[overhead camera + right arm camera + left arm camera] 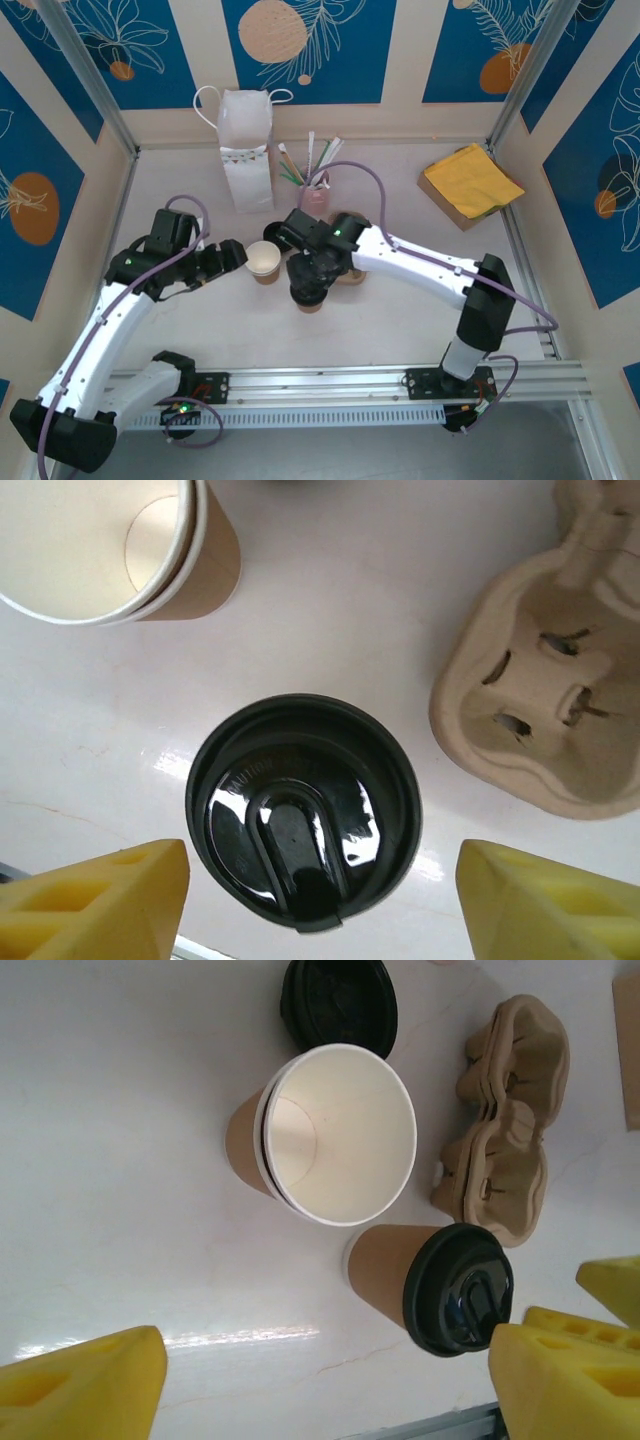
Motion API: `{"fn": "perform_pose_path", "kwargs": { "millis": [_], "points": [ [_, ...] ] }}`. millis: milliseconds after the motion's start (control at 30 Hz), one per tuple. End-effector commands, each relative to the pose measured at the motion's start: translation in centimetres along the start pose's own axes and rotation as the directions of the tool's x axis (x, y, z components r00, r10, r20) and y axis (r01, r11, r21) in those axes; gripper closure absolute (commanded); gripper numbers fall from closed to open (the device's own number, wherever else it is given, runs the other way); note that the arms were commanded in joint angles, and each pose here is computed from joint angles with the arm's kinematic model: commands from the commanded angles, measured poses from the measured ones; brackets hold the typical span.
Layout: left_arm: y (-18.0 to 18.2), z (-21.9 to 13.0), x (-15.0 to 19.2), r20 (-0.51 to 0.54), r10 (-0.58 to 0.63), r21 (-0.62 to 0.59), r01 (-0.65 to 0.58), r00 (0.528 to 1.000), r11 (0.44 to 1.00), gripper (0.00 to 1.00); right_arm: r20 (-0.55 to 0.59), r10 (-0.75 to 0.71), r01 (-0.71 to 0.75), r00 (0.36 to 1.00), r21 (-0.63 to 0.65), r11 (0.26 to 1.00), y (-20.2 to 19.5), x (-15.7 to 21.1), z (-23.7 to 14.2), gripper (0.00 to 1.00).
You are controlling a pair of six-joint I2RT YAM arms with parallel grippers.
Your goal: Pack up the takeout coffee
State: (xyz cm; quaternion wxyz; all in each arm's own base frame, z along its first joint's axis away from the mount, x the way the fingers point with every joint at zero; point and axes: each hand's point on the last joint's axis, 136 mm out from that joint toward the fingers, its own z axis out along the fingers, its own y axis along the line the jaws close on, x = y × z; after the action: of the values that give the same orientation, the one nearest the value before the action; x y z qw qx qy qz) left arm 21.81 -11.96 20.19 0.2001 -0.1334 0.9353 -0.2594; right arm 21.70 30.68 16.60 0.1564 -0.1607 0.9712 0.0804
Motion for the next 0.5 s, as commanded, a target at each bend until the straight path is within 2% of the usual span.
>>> {"fn": "perform_pose_path", "kwargs": {
  "millis": [0,100,267,300,367,467],
  "points": [
    [-1.4,0.6,0.8,-0.028,-0.024,0.058,0.026,0.999,0.998,0.23,-0.031,0.052,-0.053,0.998,-0.039,0.998,-0.2,0.9,0.1,0.38],
    [-2.3,1.4,1.6,-0.051,-0.01,0.083,0.014,0.999,0.996,0.36,-0.038,0.083,-0.085,0.996,-0.06,0.995,-0.6,1.5,0.2,0.39],
    [-3.9,3.5,3.8,-0.095,0.066,0.07,-0.059,0.993,0.996,0.39,-0.069,0.155,-0.162,0.986,-0.12,0.98,-1.3,2.3,0.7,0.44],
    [-4.1,4.0,4.1,-0.106,0.08,0.058,-0.074,0.991,0.996,0.42,-0.072,0.169,-0.178,0.983,-0.137,0.974,-1.3,2.4,0.7,0.45],
    [-4.6,4.9,4.8,-0.129,0.104,0.056,-0.098,0.986,0.994,0.53,-0.09,0.192,-0.205,0.977,-0.176,0.963,-1.3,2.6,0.8,0.47],
    [-5.2,6.2,5.5,-0.153,0.146,0.042,-0.142,0.977,0.989,0.56,-0.113,0.229,-0.25,0.967,-0.226,0.942,-1.6,2.7,1.1,0.47]
  ]
}}
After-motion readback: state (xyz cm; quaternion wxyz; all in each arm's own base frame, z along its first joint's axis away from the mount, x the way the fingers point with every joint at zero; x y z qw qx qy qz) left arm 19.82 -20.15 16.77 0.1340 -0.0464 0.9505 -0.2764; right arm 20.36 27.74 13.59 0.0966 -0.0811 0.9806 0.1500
